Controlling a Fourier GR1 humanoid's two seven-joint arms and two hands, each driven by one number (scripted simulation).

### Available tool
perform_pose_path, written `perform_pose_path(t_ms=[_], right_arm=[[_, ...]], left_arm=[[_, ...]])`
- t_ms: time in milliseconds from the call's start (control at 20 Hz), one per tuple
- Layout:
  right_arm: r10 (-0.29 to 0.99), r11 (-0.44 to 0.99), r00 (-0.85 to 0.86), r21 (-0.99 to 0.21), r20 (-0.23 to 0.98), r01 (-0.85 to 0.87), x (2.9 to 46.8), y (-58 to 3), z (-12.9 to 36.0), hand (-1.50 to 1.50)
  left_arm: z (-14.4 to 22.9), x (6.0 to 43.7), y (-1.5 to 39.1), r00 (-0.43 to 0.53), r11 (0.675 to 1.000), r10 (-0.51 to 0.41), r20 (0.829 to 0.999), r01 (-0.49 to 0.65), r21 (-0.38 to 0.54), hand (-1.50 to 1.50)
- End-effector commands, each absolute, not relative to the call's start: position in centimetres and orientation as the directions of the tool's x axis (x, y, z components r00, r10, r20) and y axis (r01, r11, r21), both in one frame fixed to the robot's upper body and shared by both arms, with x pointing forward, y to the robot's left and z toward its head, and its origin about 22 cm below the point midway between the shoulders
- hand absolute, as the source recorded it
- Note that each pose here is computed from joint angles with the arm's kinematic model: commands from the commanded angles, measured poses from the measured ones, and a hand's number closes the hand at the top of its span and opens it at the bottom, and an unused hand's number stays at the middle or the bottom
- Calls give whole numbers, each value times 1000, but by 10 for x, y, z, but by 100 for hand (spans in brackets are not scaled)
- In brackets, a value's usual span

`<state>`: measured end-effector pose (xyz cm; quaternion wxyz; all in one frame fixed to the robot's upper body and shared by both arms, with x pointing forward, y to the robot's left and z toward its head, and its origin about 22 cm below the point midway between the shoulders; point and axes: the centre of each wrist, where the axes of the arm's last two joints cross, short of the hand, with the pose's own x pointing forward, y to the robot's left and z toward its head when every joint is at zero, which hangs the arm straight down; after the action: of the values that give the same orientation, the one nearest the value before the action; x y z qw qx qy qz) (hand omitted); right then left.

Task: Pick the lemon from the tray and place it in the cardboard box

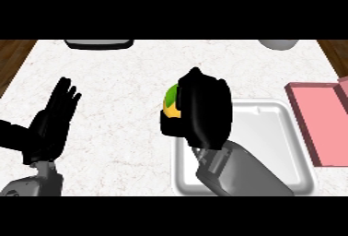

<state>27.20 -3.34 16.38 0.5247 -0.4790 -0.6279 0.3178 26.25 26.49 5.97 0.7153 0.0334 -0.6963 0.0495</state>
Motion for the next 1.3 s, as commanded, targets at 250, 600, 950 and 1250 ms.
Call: perform_pose_path(t_ms=[250, 600, 950, 1250], right_arm=[[864, 290, 249, -837, 438, 464, 290, -93, 210, 150], [830, 289, 322, -844, 456, 452, 306, -157, 204, 150], [832, 109, 437, -872, 343, 477, 330, -249, 214, 150], [842, 40, 475, -908, 256, 418, 334, -294, 157, 150]], left_arm=[[70, 258, 267, 28, 993, 21, 999, -113, -17, 0], [58, 267, 259, 22, 992, 36, 999, -124, -33, 0], [57, 261, 254, 13, 994, 21, 1000, -106, -19, 0], [57, 261, 250, 11, 994, 44, 999, -102, -42, 0]])
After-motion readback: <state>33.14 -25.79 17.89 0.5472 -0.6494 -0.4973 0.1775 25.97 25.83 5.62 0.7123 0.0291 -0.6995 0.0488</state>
